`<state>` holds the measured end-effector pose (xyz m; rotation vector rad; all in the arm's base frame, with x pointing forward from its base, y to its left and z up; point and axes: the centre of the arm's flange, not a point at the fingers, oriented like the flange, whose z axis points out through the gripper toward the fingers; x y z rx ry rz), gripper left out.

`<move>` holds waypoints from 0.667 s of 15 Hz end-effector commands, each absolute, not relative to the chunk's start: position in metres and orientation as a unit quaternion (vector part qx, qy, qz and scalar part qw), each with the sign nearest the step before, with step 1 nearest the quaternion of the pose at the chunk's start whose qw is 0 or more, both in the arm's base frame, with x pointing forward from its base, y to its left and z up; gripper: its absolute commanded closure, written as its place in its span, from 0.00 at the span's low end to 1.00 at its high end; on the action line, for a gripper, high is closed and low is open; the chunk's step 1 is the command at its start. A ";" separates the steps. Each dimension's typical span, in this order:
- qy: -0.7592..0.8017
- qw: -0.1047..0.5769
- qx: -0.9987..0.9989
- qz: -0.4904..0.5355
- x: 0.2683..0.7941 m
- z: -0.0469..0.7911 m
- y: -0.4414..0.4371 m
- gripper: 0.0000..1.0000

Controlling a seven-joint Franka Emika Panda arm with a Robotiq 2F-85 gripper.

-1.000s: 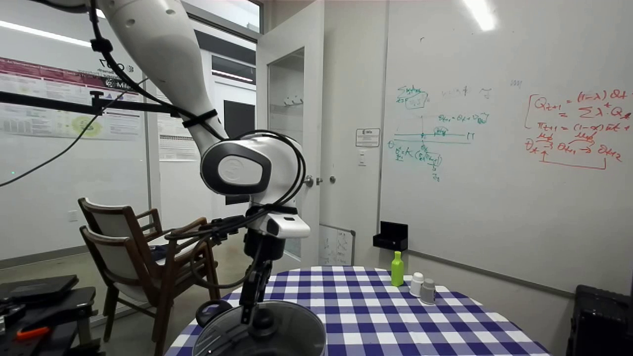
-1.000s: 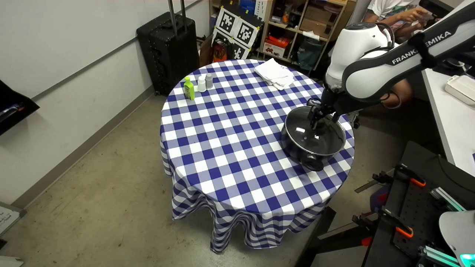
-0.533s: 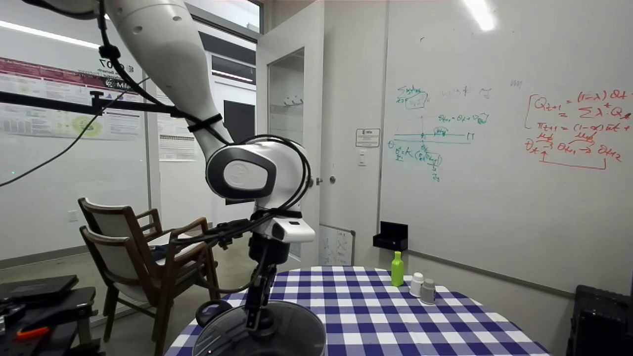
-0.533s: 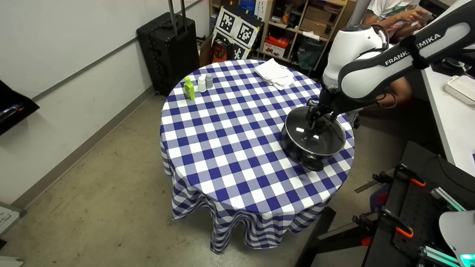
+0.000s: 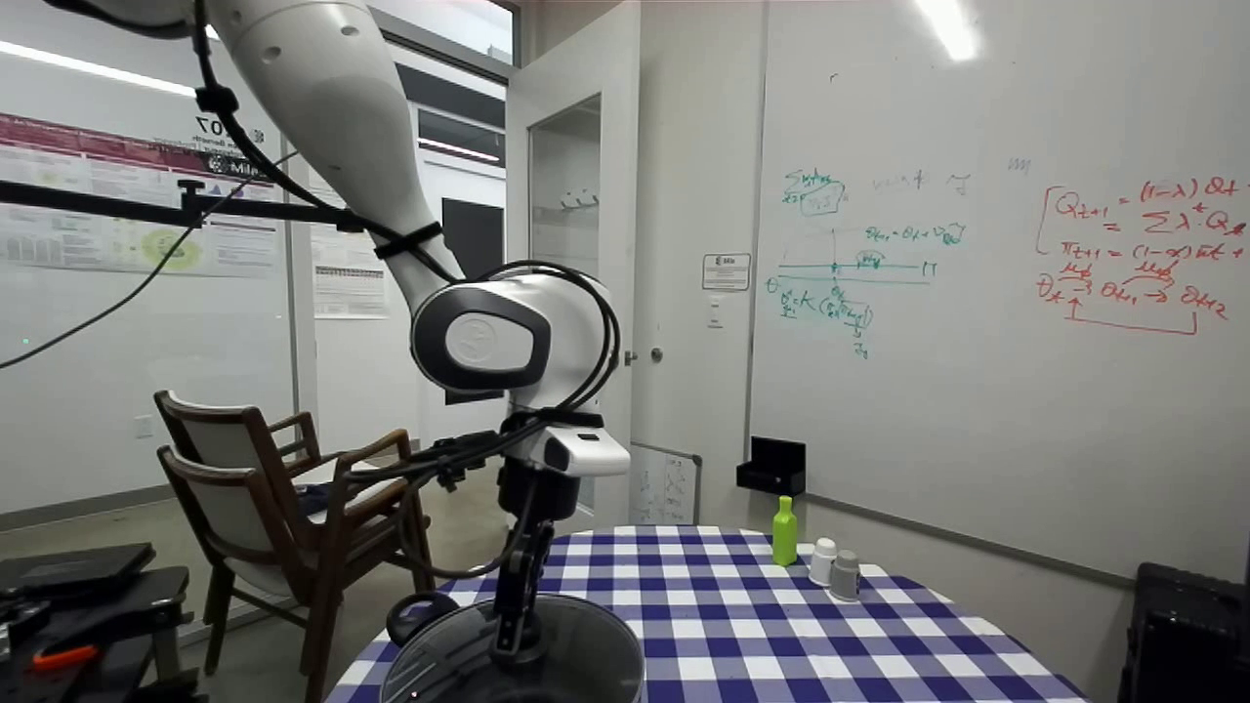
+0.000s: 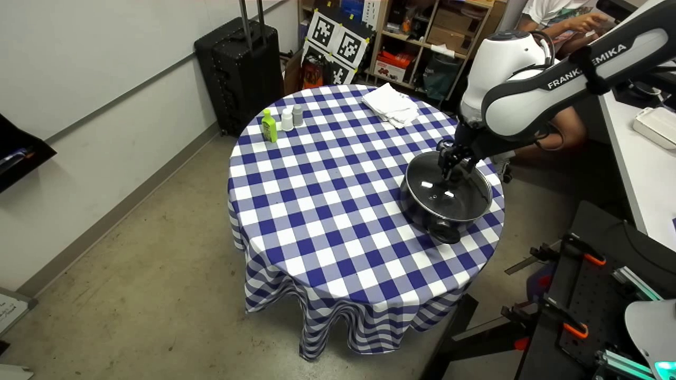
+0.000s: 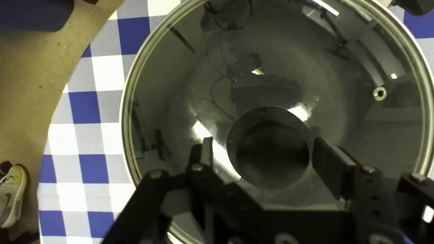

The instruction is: Remove the lid from the pot and put it on the table

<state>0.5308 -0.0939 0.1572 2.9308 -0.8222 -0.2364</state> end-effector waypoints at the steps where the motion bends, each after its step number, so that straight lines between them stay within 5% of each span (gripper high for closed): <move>1: -0.259 0.046 0.962 -0.073 0.533 0.155 -0.098 0.56; 4: -0.255 0.046 0.963 -0.073 0.533 0.156 -0.096 0.75; 10: -0.253 0.047 0.964 -0.072 0.532 0.161 -0.092 0.75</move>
